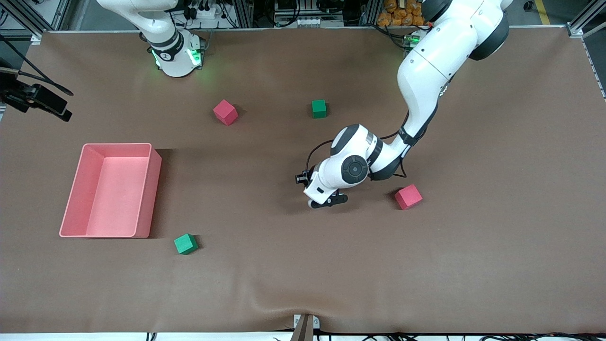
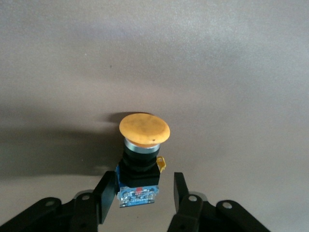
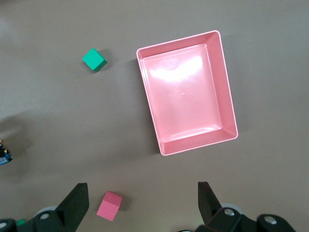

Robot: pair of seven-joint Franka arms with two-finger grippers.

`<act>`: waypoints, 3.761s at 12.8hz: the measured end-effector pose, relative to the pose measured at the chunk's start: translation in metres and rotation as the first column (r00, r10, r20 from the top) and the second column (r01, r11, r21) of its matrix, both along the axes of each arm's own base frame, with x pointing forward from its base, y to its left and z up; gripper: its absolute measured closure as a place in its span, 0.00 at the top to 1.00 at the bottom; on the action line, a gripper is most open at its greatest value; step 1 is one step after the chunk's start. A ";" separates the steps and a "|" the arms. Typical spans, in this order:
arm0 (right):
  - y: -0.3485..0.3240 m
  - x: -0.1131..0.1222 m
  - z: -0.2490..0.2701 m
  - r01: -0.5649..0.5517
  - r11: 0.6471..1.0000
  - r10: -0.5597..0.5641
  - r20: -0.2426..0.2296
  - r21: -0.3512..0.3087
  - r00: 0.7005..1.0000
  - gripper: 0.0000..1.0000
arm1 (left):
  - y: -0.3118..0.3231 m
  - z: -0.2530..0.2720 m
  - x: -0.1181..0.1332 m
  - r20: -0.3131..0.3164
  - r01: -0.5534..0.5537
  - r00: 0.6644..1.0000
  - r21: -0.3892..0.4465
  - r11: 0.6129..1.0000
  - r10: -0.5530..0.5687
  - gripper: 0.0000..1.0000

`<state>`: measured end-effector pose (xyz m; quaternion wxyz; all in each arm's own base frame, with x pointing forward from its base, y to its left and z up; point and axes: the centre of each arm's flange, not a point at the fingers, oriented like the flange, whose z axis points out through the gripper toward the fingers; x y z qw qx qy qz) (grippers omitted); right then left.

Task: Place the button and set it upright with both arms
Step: 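Lower the left gripper over the button and grasp it, then lift and rotate the button upright with the left gripper, then set the button upright on the table and open the left gripper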

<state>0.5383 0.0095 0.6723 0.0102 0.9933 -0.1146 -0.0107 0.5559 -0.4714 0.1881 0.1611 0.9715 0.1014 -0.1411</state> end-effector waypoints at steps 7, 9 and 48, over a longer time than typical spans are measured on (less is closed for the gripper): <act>-0.002 0.000 0.000 0.004 1.000 -0.004 -0.005 0.000 1.000 1.00 | -0.006 -0.003 -0.006 -0.004 0.011 1.000 0.002 1.000 -0.011 0.42; -0.003 -0.001 -0.001 0.005 1.000 -0.005 -0.014 0.000 1.000 1.00 | -0.009 -0.004 -0.009 -0.005 0.017 1.000 0.002 1.000 -0.017 0.39; -0.006 -0.001 -0.008 0.012 1.000 -0.012 -0.033 0.004 0.999 1.00 | -0.142 -0.065 -0.192 0.941 -0.299 0.278 0.278 0.913 -0.195 0.38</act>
